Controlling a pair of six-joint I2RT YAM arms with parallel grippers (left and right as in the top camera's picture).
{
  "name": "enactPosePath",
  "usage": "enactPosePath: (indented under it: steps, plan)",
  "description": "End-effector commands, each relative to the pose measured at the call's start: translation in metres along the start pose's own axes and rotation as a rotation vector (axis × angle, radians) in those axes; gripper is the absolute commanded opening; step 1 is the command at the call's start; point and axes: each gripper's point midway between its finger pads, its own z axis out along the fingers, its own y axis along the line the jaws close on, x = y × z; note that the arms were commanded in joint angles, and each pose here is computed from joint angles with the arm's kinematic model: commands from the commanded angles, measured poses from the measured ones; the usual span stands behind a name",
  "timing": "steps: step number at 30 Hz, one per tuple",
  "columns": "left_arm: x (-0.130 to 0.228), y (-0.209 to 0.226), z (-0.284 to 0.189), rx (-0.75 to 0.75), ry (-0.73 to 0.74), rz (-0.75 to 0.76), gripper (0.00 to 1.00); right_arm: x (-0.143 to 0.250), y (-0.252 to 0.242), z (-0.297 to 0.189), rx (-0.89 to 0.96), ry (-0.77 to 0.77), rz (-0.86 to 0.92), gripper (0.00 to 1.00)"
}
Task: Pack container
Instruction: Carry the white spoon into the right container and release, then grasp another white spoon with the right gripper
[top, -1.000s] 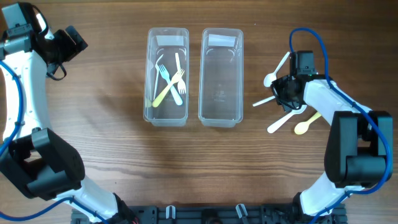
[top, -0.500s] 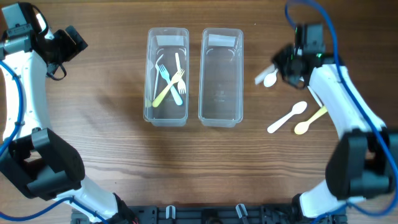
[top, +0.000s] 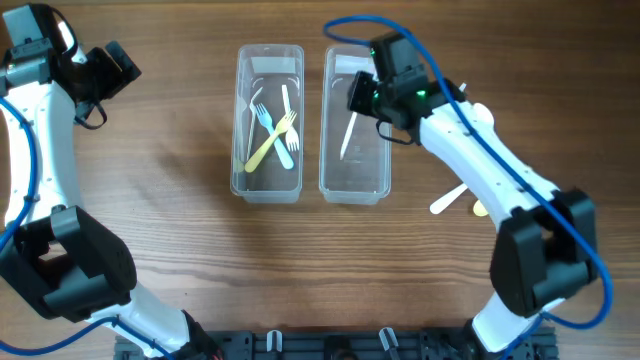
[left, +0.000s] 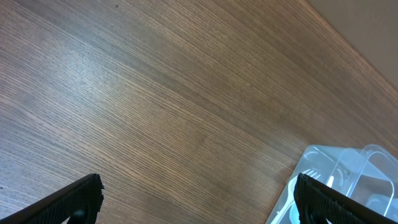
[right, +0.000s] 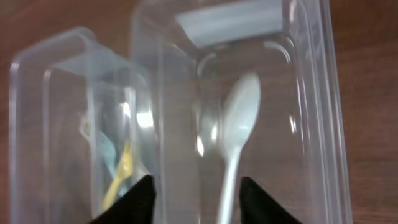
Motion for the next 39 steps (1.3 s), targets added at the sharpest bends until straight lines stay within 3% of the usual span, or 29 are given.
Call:
enactPosePath:
  steps: [1, 7, 14, 20, 25, 35, 39]
  plan:
    - [-0.008, -0.002, -0.014, 0.009, -0.039, -0.004, 1.0, -0.015, 0.001, -0.01, -0.02, -0.035, -0.031, 0.54]
    - [-0.008, -0.002, -0.014, 0.009, -0.039, -0.004, 1.0, -0.064, -0.067, -0.103, 0.311, -0.228, 0.04, 0.52]
    - [-0.008, -0.002, -0.014, 0.009, -0.039, -0.004, 1.0, -0.007, -0.169, -0.174, 0.598, -0.053, 0.371, 0.5]
    - [-0.008, -0.002, -0.014, 0.009, -0.039, -0.004, 1.0, 0.043, -0.2, -0.15, 0.697, 0.059, 0.51, 0.45]
    - [-0.008, -0.002, -0.014, 0.009, -0.039, -0.004, 1.0, 0.087, -0.215, -0.11, 0.675, 0.128, 0.579, 0.45]
    - [-0.008, -0.002, -0.014, 0.009, -0.039, -0.004, 1.0, 0.127, -0.261, -0.07, 0.667, 0.116, 0.701, 0.43]
    - [-0.008, -0.002, -0.014, 0.009, -0.039, -0.004, 1.0, 0.125, -0.265, -0.053, 0.63, 0.142, 0.642, 0.43]
